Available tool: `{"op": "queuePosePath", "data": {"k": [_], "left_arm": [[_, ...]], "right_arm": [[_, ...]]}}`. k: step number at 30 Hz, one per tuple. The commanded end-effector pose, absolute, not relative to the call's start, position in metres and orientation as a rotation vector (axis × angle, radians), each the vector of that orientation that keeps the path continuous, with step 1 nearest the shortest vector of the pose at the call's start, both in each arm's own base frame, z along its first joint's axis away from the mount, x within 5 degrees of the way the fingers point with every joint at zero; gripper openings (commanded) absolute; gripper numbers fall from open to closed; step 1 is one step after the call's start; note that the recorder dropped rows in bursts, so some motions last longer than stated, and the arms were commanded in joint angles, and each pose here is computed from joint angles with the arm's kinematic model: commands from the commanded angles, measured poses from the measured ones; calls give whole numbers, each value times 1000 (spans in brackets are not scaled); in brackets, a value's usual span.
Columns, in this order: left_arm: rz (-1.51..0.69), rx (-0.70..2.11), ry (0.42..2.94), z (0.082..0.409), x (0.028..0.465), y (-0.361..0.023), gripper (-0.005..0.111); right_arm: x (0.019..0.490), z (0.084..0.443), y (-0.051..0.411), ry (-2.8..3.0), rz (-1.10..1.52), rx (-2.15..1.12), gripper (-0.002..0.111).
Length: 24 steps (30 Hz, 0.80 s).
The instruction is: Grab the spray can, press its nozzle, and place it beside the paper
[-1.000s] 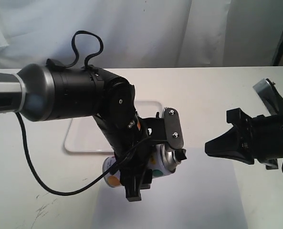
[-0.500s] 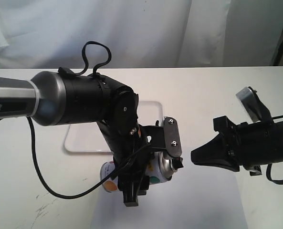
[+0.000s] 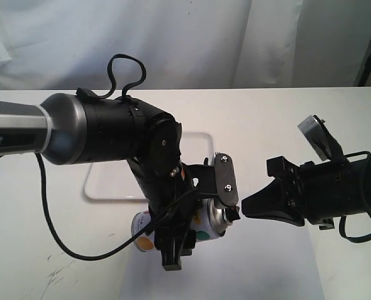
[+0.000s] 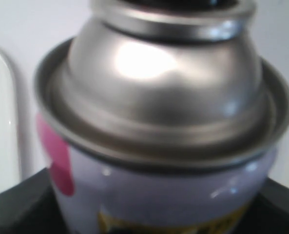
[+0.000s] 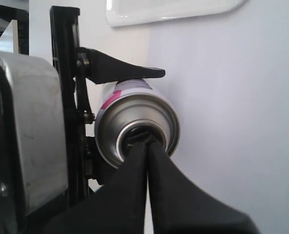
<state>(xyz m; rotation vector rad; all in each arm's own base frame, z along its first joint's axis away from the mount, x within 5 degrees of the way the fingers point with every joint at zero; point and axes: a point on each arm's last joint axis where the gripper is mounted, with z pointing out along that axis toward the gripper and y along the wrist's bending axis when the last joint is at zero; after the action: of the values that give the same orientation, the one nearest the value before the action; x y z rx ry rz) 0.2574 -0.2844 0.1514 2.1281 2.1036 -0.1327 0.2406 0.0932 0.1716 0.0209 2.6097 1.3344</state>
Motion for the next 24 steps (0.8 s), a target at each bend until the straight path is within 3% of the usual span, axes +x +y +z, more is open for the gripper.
{"op": "queuePosePath", "data": {"k": [1,8,24], "left_arm": [[-136,2114,2076,156,259,-288,0],[-136,2113,2075,156,259,-288,0],[-140,2110,2081,156,259,-288,0]], "right_arm": [[242,170,96,2604,1350,23,0],[246,160,101,2571,1487,35,0],[246,156,100,2602,1444,29,0]]}}
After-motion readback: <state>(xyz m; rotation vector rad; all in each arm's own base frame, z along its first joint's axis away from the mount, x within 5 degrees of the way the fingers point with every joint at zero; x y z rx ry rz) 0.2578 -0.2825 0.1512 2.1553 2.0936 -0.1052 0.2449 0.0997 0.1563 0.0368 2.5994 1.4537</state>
